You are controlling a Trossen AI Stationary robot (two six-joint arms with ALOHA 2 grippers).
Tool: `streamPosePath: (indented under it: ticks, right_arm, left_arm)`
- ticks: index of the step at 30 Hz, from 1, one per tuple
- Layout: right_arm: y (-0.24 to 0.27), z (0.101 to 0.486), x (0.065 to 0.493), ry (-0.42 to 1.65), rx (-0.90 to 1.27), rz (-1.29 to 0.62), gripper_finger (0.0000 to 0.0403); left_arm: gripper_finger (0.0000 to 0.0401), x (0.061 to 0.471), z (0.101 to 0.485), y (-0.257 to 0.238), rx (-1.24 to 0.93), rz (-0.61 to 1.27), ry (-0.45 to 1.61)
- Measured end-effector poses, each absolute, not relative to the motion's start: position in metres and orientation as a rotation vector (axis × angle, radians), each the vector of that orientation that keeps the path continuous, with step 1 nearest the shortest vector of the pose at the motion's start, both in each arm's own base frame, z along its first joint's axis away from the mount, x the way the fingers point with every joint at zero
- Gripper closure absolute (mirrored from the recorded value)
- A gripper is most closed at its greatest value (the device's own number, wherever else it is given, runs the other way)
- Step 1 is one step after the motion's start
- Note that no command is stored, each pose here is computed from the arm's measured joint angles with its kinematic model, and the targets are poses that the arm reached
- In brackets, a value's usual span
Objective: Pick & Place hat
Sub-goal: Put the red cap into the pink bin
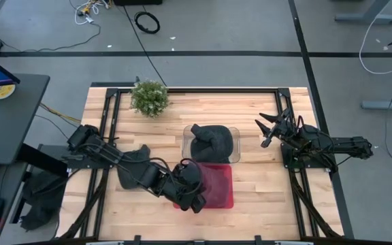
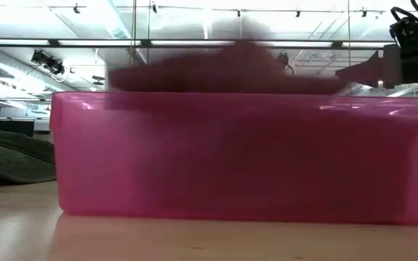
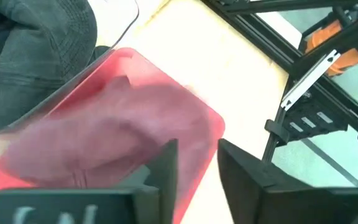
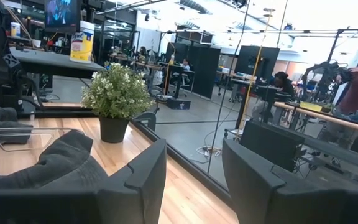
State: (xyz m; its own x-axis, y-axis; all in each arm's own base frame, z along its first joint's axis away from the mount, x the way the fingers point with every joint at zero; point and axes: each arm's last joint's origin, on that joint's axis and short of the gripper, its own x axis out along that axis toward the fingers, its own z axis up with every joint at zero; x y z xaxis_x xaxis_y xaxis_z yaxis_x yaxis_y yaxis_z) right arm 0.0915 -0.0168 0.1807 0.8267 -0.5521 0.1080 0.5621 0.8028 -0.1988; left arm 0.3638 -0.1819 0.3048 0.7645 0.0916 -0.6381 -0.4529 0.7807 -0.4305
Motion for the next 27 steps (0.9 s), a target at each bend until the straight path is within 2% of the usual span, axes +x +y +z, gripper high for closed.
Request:
streamPosePath:
  ticks: [5,9,17,21,27]
  right_arm:
    - [-0.017,0.181,0.092,-0.046,-0.228,-0.592,0.0243]
    - [-0.017,0.181,0.092,-0.046,-0.228,-0.592,0.0243]
    - [-0.017,0.18,0.092,-0.044,-0.228,-0.592,0.0243]
    - [-0.017,0.181,0.092,-0.045,-0.228,-0.592,0.0243]
    - [-0.017,0.181,0.092,-0.045,-0.228,-0.592,0.0243]
  left_arm:
    - [0.0226,0.364,0.305,-0.182,-0.594,0.301,0.648]
    - [0.0199,0.361,0.309,-0.182,-0.541,0.26,0.655]
    - [0.0208,0.348,0.313,-0.182,-0.443,0.202,0.749]
    - [0.022,0.356,0.293,-0.18,-0.368,0.232,0.816]
    - [0.023,0.383,0.26,-0.182,-0.296,0.161,0.855]
